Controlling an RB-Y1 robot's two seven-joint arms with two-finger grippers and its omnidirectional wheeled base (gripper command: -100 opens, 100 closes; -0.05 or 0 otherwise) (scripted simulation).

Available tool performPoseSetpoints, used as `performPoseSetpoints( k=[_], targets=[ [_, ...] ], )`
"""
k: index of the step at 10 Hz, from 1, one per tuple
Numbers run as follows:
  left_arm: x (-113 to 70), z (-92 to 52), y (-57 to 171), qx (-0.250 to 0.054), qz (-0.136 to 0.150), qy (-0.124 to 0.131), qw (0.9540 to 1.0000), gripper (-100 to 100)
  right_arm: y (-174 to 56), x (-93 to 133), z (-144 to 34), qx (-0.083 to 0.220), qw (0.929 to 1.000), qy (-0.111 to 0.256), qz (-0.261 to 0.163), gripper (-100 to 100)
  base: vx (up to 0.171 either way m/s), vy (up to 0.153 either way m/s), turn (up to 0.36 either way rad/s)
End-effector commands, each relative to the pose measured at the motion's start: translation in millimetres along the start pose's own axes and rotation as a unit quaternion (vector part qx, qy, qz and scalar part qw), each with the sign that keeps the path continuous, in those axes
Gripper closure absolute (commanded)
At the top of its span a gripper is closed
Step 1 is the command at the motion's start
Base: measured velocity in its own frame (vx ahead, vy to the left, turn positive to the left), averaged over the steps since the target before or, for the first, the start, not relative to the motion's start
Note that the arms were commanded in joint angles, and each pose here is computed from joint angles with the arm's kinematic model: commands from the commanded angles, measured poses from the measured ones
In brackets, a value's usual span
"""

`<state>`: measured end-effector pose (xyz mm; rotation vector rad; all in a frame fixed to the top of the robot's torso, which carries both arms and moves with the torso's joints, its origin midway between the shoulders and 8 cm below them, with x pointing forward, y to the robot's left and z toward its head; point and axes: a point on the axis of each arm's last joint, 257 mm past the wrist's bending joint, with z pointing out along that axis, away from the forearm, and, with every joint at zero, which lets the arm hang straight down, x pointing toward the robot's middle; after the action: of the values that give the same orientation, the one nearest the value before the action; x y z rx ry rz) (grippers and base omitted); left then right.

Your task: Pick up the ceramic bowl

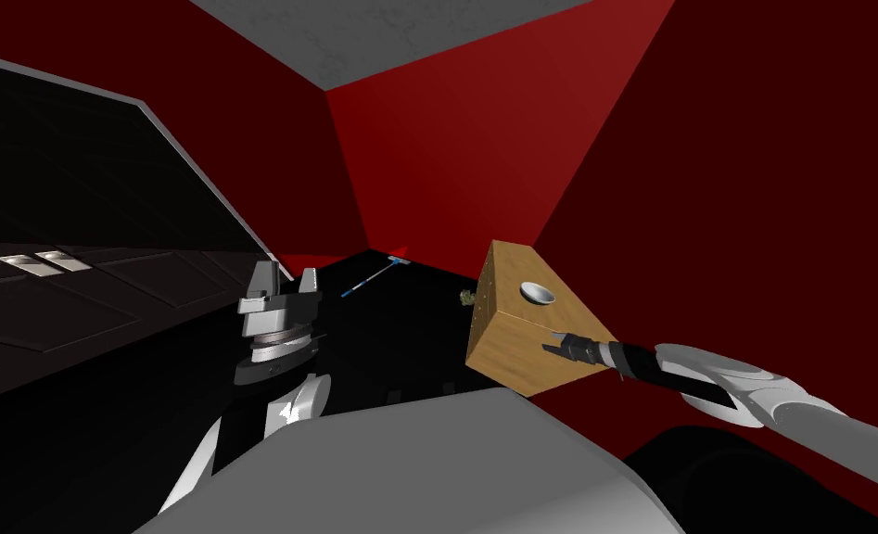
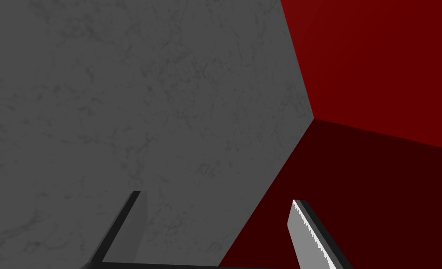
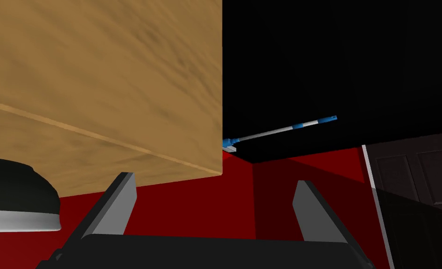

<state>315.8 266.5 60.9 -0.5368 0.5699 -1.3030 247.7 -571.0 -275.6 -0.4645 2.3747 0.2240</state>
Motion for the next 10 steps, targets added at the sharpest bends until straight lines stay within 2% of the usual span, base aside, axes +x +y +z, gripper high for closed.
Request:
performPoseSetpoints(
  k=[1, 2, 3, 6, 7, 9, 10],
  targets=[
    [0.0, 0.0, 0, 0.0, 0.0, 0.0, 1.0, 0, -9, 3, -6.8, 0.009, 0.9997, 0.017, -0.013, -100, 0.075, 0.034, 0.042],
    [0.0, 0.0, 0, 0.0, 0.0, 0.0, 1.0, 0, -26, 12, -17.5, 0.026, 0.9982, 0.045, -0.029, -100, 0.085, 0.027, 0.081],
    [0.0, 0.0, 0, 0.0, 0.0, 0.0, 1.0, 0, -27, 10, -18.1, 0.026, 0.998, 0.047, -0.032, -100, 0.079, 0.016, 0.045],
    [0.0, 0.0, 0, 0.0, 0.0, 0.0, 1.0, 0, -73, 29, -51.8, 0.071, 0.987, 0.123, -0.077, -100, 0.149, 0.024, 0.116],
    [0.0, 0.0, 0, 0.0, 0.0, 0.0, 1.0, 0, -77, 27, -55.0, 0.074, 0.986, 0.126, -0.08, -100, 0.119, 0.031, 0.034],
    [0.0, 0.0, 0, 0.0, 0.0, 0.0, 1.0, 0, -103, 37, -79.5, 0.101, 0.9747, 0.171, -0.103, -100, 0.127, 0.01, 0.101],
    [0.0, 0.0, 0, 0.0, 0.0, 0.0, 1.0, 0, -104, 37, -79.9, 0.102, 0.9746, 0.171, -0.103, -100, 0.109, -0.013, 0.044]
  ],
)
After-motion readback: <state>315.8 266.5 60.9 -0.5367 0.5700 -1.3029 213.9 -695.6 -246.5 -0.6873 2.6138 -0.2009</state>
